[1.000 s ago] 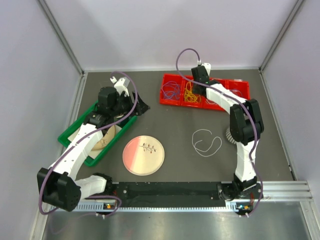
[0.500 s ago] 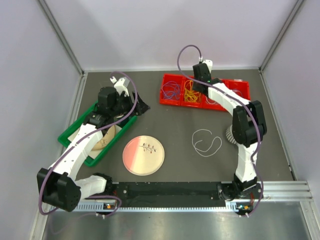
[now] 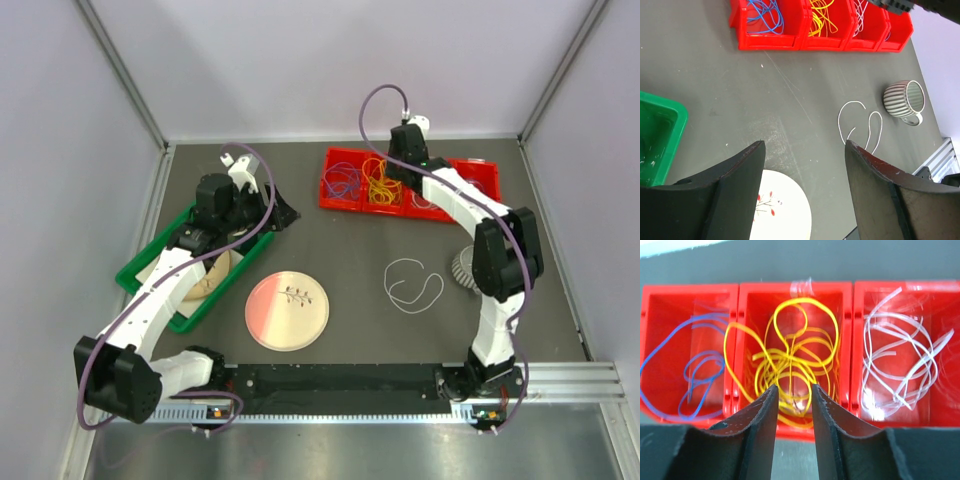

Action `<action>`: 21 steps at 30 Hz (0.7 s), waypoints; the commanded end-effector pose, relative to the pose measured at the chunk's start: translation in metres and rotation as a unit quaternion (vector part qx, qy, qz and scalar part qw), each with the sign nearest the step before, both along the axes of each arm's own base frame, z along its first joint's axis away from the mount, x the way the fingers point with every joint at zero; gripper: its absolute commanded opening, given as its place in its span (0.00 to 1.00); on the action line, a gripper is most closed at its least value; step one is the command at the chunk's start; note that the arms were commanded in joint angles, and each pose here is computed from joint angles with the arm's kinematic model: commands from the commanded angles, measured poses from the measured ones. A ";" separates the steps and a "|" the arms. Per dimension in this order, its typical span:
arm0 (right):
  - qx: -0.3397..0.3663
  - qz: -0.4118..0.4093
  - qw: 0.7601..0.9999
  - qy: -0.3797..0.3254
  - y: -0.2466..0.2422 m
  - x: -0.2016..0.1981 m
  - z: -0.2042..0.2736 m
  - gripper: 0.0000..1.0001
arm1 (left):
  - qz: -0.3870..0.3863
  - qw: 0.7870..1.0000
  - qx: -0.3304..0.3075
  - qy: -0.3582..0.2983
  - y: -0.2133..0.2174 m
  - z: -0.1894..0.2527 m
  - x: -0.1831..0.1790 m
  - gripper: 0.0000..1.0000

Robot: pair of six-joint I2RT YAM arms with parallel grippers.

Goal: Untangle the cables

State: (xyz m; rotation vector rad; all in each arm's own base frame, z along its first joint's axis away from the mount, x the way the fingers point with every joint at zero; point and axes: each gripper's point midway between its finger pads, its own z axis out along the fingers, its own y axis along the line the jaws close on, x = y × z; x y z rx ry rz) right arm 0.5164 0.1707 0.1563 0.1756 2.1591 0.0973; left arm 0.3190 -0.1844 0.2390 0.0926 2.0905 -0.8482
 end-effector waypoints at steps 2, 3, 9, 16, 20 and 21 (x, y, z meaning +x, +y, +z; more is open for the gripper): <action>0.039 0.026 0.997 -0.053 0.007 -0.026 0.051 0.35 | -0.003 1.000 -0.011 -0.026 -0.001 0.018 0.002 0.70; 0.040 0.032 0.997 -0.049 0.007 -0.033 0.048 0.38 | -0.002 1.000 -0.011 -0.028 0.000 0.019 0.002 0.70; 0.031 0.045 0.998 -0.032 -0.014 -0.112 0.021 0.47 | -0.002 0.999 -0.011 -0.035 0.000 0.026 0.003 0.70; 0.044 -0.019 0.998 0.028 -0.052 -0.211 -0.019 0.50 | -0.056 0.997 -0.030 -0.037 -0.017 0.031 -0.005 0.71; 0.068 -0.109 0.989 0.070 -0.081 -0.252 -0.057 0.49 | -0.041 0.999 -0.018 -0.030 -0.012 0.022 -0.001 0.71; 0.067 -0.119 0.988 0.071 -0.085 -0.256 -0.062 0.48 | -0.042 0.999 -0.017 -0.025 -0.013 0.018 -0.001 0.71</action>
